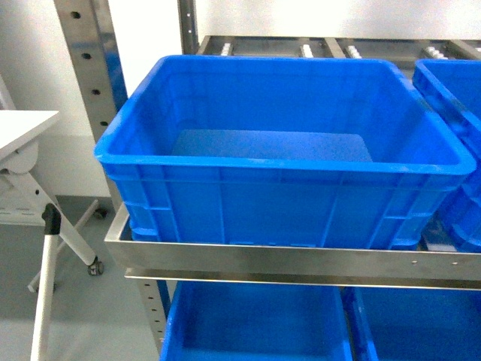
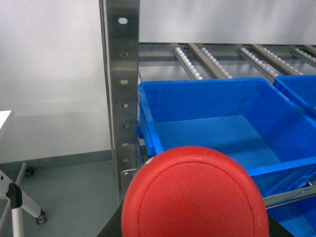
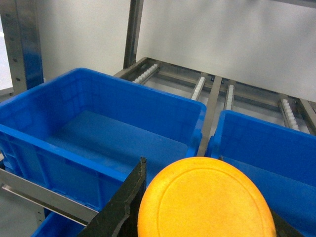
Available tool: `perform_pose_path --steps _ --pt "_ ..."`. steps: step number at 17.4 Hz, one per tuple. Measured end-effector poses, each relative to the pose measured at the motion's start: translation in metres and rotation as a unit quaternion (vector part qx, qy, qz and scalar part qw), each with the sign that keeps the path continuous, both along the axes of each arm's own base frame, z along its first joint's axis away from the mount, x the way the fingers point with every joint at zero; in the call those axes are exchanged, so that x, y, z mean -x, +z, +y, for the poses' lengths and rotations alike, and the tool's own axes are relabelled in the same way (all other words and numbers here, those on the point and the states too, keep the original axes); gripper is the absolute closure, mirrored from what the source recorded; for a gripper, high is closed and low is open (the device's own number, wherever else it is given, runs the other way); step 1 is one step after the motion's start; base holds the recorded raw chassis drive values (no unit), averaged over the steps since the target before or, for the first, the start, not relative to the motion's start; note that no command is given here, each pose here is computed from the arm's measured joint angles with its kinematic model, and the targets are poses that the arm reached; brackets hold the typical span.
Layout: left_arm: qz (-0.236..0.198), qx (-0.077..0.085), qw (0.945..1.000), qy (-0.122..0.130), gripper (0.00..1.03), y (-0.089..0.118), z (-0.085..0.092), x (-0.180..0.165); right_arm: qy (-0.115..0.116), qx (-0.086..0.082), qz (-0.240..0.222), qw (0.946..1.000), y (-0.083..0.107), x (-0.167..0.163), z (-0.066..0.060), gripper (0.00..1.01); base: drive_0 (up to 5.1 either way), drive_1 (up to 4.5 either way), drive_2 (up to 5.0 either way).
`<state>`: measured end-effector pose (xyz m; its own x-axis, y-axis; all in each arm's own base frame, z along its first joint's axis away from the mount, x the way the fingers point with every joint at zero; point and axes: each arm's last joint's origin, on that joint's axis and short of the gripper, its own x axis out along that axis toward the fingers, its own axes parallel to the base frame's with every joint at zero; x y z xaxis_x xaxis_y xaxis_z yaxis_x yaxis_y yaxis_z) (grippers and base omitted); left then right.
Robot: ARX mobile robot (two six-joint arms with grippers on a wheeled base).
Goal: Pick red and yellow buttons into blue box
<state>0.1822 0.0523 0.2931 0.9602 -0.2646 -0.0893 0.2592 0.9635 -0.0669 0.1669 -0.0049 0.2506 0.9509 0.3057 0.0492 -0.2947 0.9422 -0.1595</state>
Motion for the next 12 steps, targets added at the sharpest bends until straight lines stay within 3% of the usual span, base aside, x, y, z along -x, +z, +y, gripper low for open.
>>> perform_pose_path --steps 12 --pt "0.000 0.000 1.0000 0.000 0.79 -0.0001 0.0000 0.0000 0.000 0.000 0.000 1.0000 0.0000 -0.0001 0.0001 0.66 5.0 -2.44 -2.4"
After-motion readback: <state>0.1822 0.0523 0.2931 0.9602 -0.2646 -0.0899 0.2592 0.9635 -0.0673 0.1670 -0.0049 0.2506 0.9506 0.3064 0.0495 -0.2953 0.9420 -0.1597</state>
